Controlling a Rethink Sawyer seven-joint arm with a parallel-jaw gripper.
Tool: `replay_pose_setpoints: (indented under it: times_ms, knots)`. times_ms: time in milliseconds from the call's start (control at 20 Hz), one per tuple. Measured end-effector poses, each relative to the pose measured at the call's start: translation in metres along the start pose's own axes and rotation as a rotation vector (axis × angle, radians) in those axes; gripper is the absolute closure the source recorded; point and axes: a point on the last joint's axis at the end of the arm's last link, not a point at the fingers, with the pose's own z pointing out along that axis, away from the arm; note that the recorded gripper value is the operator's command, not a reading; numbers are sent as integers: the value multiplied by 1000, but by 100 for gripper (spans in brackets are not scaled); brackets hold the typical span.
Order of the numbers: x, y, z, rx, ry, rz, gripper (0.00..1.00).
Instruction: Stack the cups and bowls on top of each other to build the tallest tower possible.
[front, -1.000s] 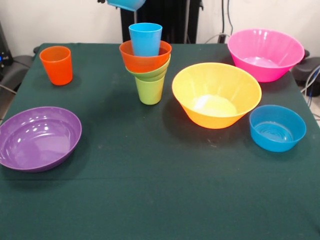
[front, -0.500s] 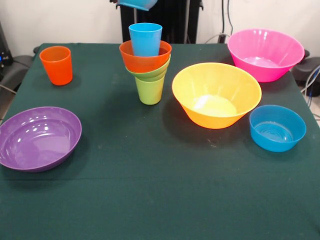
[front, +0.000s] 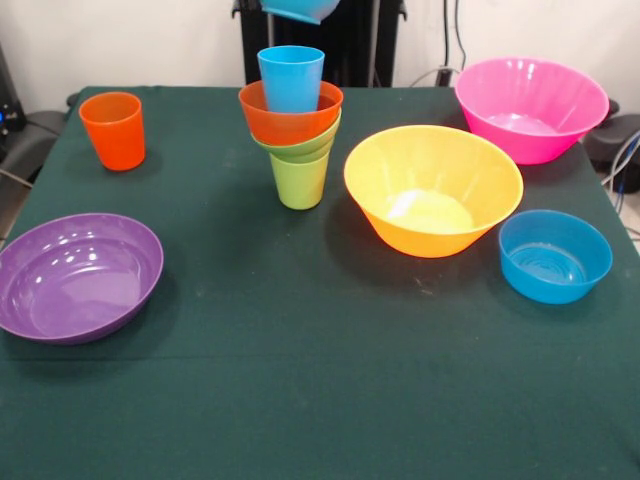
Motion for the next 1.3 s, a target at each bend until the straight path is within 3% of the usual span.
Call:
replay_pose_setpoints:
  times_ms: [750, 1300]
  knots:
    - [-14, -14, -12, 11, -35, 49, 100]
    - [-26, -18, -19, 30, -55, 54, 100]
